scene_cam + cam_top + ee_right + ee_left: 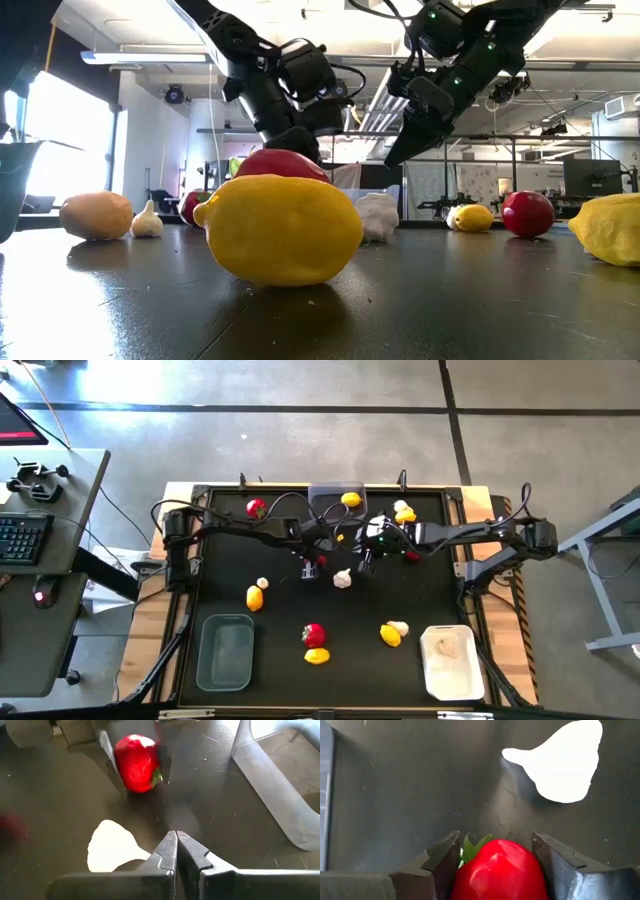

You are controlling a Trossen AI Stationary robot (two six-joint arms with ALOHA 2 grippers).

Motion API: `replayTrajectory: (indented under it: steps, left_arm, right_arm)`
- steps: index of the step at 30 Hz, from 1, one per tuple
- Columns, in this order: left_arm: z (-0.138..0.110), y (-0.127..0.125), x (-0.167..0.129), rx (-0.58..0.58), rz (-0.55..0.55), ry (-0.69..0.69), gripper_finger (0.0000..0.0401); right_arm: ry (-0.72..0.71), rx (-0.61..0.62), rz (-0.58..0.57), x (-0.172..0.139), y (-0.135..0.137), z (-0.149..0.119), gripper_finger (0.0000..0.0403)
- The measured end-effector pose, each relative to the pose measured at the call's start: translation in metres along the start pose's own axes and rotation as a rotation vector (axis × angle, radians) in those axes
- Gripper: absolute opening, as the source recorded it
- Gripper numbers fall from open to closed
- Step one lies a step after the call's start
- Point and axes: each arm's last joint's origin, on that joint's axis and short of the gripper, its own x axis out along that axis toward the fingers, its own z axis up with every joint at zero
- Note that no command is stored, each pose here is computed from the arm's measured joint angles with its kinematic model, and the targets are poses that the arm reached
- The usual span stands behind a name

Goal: Sort produce into baskets
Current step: Put the center tomato into the dark green bin

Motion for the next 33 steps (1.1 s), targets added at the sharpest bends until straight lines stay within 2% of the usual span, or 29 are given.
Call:
replayTrajectory:
  steps: [8,13,19,26,33]
  left_arm:
    - [0.015,-0.002,-0.044,-0.001,-0.010,-0.107,0.0197]
    - [0.019,-0.011,-0.088,0.017,-0.138,-0.175,0.0196]
    - [0.017,-0.038,-0.141,0.074,-0.253,-0.233,0.0196]
    - [-0.014,-0.084,-0.168,0.064,-0.326,-0.296,0.0196]
    - [-0.059,-0.132,-0.188,0.074,-0.198,-0.397,0.0195]
  right_arm:
    - [0.000,-0.003,0.000,0.000,0.000,0.000,0.0000]
    - [-0.005,-0.003,0.001,0.000,0.000,0.001,0.0000]
    - [-0.021,-0.020,0.012,0.000,0.004,0.002,0.0000]
    - [-0.061,-0.033,0.037,-0.001,0.014,0.005,0.0000]
    - [-0.100,-0.032,-0.009,-0.002,0.027,0.006,0.0000]
